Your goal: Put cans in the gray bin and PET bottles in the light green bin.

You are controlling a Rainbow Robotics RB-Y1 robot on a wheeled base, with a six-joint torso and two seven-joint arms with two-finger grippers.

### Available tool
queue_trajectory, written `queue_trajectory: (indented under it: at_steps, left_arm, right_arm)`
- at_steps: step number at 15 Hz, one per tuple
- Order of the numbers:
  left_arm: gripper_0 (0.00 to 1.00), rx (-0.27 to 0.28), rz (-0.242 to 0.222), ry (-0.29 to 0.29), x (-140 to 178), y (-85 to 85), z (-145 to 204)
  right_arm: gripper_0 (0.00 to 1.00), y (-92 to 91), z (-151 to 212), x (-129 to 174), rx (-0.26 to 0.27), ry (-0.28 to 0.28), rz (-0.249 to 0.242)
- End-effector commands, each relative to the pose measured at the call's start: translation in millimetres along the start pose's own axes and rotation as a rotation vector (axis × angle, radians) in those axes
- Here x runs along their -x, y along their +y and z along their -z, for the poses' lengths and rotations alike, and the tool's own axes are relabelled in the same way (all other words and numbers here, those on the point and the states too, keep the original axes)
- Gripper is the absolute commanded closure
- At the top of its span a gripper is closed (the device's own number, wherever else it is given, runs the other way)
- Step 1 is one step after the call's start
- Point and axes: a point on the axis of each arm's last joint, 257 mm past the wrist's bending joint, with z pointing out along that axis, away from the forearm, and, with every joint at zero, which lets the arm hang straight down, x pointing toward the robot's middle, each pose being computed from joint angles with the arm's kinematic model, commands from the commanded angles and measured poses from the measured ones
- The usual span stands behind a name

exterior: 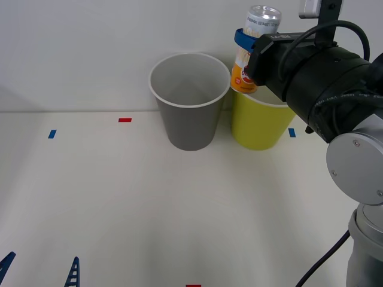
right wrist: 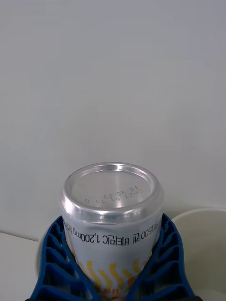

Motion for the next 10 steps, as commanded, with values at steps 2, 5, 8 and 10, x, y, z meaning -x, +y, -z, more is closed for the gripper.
queue_trajectory:
  at_steps: [2,5,8,10]
  left_arm:
    - [0.05,0.000,0.000,0.000,0.0,0.0,0.0]
    - [0.05,0.000,0.000,0.000,0.0,0.0,0.0]
    - [0.05,0.000,0.000,0.000,0.0,0.0,0.0]
    - [0.05,0.000,0.000,0.000,0.0,0.0,0.0]
  right_arm:
    - [1.00,7.4,-32.8,8.4,0.016,-0.017,0.038]
    - [1.00,12.7,-61.3,10.8,0.041,-0.053,0.033]
    - [1.00,20.5,-83.9,0.9,0.068,-0.072,0.045]
    - [1.00,30.2,-94.5,-5.8,0.092,-0.066,0.076]
